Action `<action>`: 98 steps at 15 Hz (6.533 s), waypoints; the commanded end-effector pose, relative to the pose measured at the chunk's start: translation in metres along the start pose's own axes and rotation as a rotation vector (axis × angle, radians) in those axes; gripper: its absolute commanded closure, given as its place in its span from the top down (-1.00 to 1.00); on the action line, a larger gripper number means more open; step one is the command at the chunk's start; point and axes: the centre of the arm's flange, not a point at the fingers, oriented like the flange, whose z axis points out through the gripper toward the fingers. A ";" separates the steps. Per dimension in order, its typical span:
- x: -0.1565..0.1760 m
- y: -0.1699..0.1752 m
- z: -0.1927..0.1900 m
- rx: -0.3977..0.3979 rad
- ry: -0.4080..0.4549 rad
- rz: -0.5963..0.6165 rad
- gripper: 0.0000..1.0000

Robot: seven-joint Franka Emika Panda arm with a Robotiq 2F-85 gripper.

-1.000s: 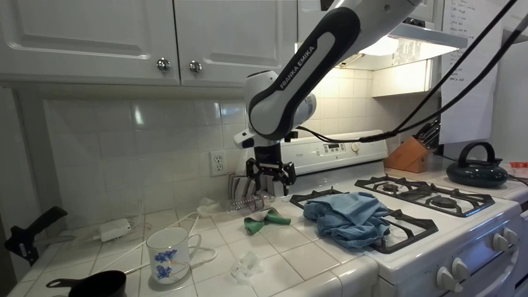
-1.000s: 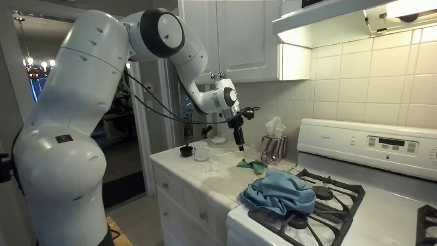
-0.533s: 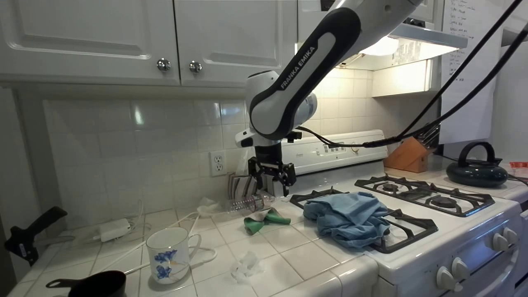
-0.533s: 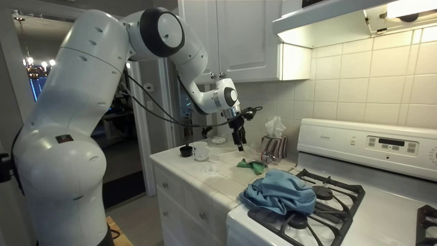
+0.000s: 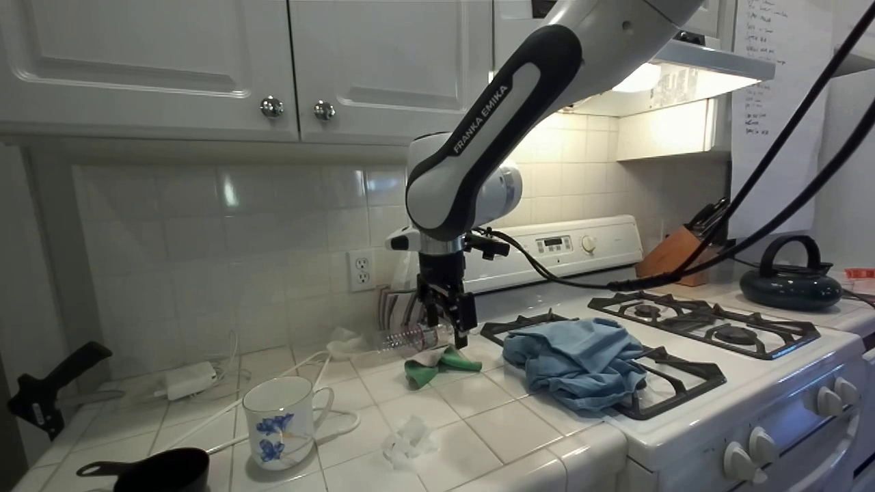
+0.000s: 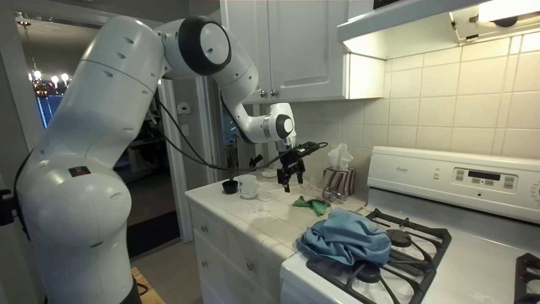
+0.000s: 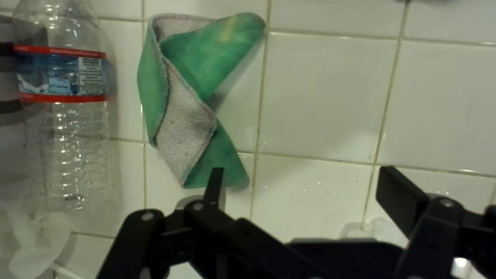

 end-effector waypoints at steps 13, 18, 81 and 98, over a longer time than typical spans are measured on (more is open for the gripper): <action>-0.052 -0.022 -0.016 -0.017 0.198 0.798 1.00; -0.052 -0.008 -0.015 -0.075 0.220 0.907 1.00; -0.107 -0.029 -0.121 -0.041 0.135 1.409 -1.00; -0.107 -0.035 -0.256 -0.519 0.409 1.430 -1.00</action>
